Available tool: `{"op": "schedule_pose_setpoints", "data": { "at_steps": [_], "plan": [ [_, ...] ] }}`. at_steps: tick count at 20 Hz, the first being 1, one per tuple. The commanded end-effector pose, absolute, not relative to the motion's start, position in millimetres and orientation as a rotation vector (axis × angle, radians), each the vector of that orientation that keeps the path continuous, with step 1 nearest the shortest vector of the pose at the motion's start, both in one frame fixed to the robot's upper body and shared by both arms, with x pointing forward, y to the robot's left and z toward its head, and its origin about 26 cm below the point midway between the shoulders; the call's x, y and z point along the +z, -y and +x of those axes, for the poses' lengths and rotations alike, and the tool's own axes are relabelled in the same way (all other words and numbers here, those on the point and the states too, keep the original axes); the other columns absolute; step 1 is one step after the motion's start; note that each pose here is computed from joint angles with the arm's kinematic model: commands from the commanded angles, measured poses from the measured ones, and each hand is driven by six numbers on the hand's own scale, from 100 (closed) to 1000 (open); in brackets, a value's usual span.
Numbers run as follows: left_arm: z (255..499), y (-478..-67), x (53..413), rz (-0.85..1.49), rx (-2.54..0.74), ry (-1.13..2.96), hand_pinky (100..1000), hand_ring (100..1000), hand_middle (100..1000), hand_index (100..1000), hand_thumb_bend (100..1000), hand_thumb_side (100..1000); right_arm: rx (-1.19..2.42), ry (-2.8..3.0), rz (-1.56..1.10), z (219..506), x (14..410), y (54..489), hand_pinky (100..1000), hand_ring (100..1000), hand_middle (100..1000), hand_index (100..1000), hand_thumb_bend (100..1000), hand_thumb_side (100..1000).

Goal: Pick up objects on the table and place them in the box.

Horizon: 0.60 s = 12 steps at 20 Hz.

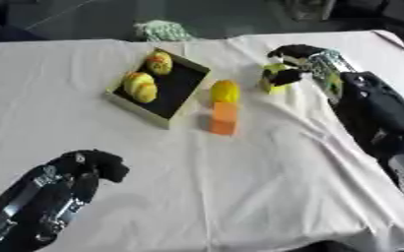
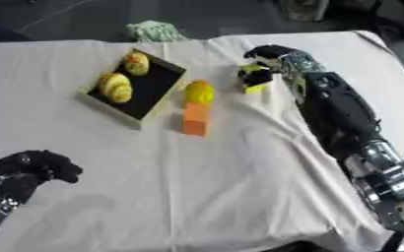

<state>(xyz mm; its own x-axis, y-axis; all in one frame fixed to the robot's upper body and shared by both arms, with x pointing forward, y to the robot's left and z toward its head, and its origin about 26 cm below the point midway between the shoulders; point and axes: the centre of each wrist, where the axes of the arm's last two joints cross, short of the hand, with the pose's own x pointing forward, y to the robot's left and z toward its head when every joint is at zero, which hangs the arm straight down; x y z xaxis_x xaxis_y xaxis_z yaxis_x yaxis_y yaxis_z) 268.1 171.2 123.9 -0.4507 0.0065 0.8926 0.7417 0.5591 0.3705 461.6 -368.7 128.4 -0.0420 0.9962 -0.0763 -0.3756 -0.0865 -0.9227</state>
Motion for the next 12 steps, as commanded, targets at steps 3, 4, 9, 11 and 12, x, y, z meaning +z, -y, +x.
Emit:
{"op": "schedule_pose_setpoints", "data": {
  "at_steps": [3, 4, 9, 11, 12],
  "plan": [
    [266.7, -173.4, 130.5, -0.598, -0.990, 1.875, 746, 758, 626, 786, 100, 662, 1.462, 0.848, -0.990, 461.3, 137.6, 378.3, 722, 834, 889, 897, 100, 560],
    [266.7, -173.4, 130.5, -0.597, -0.990, 1.875, 746, 758, 626, 786, 100, 662, 1.459, 0.850, -0.995, 461.3, 137.8, 377.9, 673, 793, 866, 867, 100, 496],
    [266.7, -173.5, 130.5, -0.596, -0.989, 1.875, 746, 759, 626, 786, 100, 661, 1.428, 0.945, -1.043, 462.1, 145.7, 372.2, 419, 552, 768, 739, 100, 349],
    [266.8, -173.5, 130.5, -0.596, -0.989, 1.875, 746, 759, 626, 786, 100, 659, 1.423, 1.011, -1.062, 462.7, 153.9, 366.8, 392, 530, 749, 732, 100, 320],
    [266.8, -173.6, 130.6, -0.596, -0.989, 1.876, 746, 758, 626, 786, 100, 659, 1.426, 1.054, -1.071, 463.2, 160.5, 362.6, 384, 524, 742, 728, 100, 308]
  ]
}}
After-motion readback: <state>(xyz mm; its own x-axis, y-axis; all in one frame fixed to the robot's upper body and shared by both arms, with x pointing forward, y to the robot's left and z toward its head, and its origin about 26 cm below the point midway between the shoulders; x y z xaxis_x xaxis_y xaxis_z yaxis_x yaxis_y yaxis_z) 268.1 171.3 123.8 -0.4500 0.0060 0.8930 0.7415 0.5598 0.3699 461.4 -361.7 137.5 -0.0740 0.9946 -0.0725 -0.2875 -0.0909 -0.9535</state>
